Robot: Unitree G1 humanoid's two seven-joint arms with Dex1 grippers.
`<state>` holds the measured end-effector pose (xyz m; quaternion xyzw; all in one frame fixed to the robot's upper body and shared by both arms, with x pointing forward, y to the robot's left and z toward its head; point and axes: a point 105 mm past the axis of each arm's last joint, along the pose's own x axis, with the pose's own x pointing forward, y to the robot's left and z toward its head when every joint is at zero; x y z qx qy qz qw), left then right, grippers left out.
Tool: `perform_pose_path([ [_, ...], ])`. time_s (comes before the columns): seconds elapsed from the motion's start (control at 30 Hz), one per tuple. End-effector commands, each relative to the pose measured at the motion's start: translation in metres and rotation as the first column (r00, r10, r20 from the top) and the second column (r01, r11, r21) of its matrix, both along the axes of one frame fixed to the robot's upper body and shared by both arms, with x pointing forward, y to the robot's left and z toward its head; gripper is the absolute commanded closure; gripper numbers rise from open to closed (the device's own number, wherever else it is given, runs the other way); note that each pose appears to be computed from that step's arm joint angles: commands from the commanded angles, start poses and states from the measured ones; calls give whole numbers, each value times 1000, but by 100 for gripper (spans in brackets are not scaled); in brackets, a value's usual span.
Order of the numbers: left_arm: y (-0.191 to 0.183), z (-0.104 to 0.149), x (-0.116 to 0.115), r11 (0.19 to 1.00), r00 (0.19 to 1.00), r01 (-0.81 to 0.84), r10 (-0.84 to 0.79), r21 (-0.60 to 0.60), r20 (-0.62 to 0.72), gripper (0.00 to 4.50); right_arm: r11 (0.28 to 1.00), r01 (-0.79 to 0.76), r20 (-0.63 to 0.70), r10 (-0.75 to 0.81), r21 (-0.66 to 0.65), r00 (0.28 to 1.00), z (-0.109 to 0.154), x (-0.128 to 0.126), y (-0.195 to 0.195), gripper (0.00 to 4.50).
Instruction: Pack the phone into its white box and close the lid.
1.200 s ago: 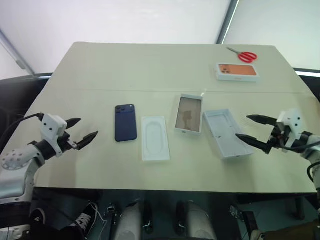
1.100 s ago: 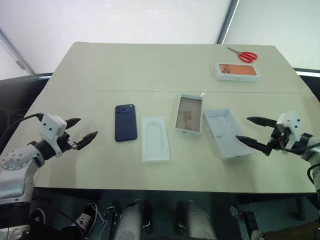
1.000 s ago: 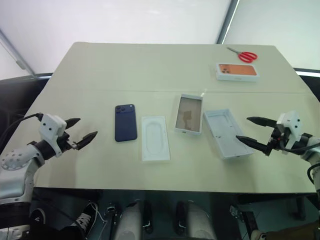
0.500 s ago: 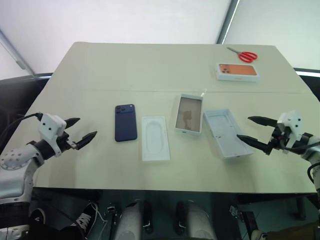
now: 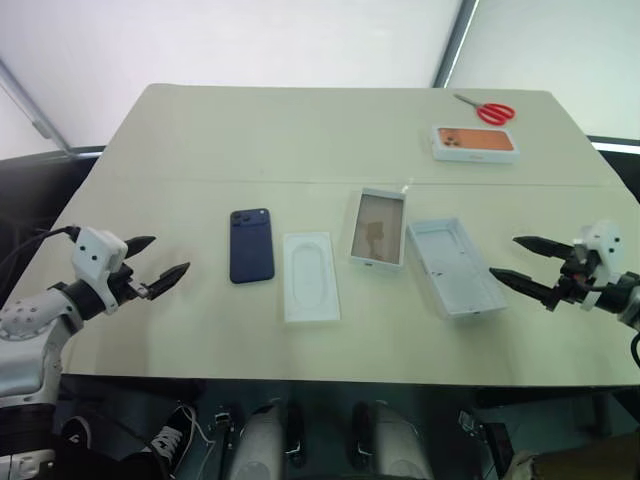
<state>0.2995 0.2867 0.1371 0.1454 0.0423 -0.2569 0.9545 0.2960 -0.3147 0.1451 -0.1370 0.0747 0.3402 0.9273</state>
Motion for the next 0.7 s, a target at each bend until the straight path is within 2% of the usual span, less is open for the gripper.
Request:
perform_pose_path([
  [0.03, -1, 18, 3, 1000, 999, -1, 2, -16, 47, 3, 1000, 14, 51, -14, -2, 999, 15, 0, -5, 0],
  [0.1, -12, 21, 8, 999, 1000, -1, 2, -43, 20, 3, 1000, -3, 51, 3, 1, 999, 17, 2, 2, 0],
  [0.17, -29, 28, 11, 996, 999, 32, -31, -81, 10, 3, 988, -53, -35, 58, 142, 998, 23, 0, 17, 0],
  [0.2, -37, 32, 11, 993, 999, 51, -51, -110, 0, 3, 986, -88, -46, 96, 142, 994, 25, -1, 26, 0],
  [0.27, -52, 33, 15, 987, 997, 55, -63, -154, -49, 3, 996, -93, 22, 93, -16, 995, 24, 5, 35, 0],
  [0.33, -74, 34, 14, 983, 992, 88, -102, -163, -77, 3, 985, -121, 104, 133, -120, 986, 31, 11, 51, 0],
  [0.43, -100, 34, 6, 961, 971, 147, -185, -233, -152, 3, 969, -207, 139, 226, -138, 964, 45, 13, 77, 0],
  [0.53, -116, 25, -7, 926, 917, 181, -281, -331, -284, 3, 936, -298, 163, 328, -185, 930, 52, 11, 105, 0],
  [0.57, -118, 19, -11, 906, 889, 164, -307, -390, -341, 3, 927, -316, 169, 350, -201, 921, 53, 11, 112, 0],
  [0.7, -128, -5, -28, 879, 800, 130, -367, -459, -476, 3, 909, -349, 193, 394, -229, 899, 54, 15, 129, 0],
])
